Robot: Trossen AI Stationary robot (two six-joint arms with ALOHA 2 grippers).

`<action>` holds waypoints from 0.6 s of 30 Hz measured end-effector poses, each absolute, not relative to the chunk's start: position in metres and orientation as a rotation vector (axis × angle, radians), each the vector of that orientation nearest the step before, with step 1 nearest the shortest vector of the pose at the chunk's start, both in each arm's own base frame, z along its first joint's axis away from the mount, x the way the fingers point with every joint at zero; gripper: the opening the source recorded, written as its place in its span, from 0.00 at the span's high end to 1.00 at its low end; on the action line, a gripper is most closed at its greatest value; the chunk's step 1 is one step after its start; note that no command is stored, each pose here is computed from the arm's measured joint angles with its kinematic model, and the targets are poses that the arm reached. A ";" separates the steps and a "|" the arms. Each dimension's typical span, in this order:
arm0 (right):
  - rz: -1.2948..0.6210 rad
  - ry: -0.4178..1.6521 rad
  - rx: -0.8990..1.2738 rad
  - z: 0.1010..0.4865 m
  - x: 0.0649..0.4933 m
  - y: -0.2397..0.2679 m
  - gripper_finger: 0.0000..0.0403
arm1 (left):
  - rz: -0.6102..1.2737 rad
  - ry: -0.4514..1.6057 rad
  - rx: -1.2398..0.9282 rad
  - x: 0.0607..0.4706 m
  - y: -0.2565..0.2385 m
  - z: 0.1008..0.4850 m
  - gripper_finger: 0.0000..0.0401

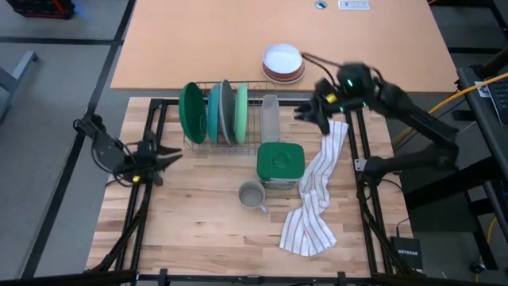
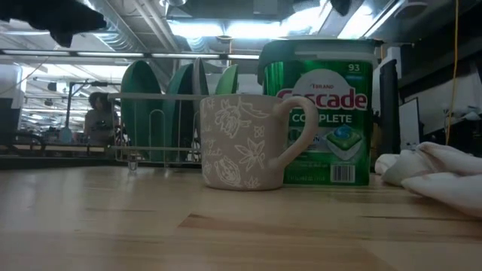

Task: Sort dishes
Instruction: Return to Home Position

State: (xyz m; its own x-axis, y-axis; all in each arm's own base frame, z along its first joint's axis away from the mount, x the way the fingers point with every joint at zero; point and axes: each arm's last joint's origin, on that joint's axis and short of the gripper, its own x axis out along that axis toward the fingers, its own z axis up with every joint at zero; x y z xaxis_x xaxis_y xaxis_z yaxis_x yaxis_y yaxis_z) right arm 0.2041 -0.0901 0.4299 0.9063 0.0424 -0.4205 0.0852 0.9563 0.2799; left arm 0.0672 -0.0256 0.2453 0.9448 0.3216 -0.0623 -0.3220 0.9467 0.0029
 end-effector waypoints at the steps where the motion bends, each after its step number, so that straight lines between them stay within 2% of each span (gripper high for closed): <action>1: -0.007 0.413 0.287 0.423 0.200 -0.082 0.65 | 0.327 0.052 -0.020 0.071 -0.028 0.237 0.79; 10: 0.143 0.104 0.271 0.336 0.174 -0.039 0.65 | 0.377 -0.152 -0.148 0.086 -0.036 0.188 0.79; 18: 0.268 -0.031 0.260 0.257 0.170 -0.018 0.65 | 0.606 -0.162 0.069 0.090 -0.016 0.196 0.79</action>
State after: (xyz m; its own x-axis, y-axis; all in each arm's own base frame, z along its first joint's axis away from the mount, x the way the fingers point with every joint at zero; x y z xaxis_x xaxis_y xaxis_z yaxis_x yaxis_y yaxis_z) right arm 0.1699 -0.0180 0.2568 0.9642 0.2575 0.0642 -0.2653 0.9313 0.2496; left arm 0.0903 -0.0160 0.1960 0.8098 0.5612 0.1711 -0.5719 0.8201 0.0168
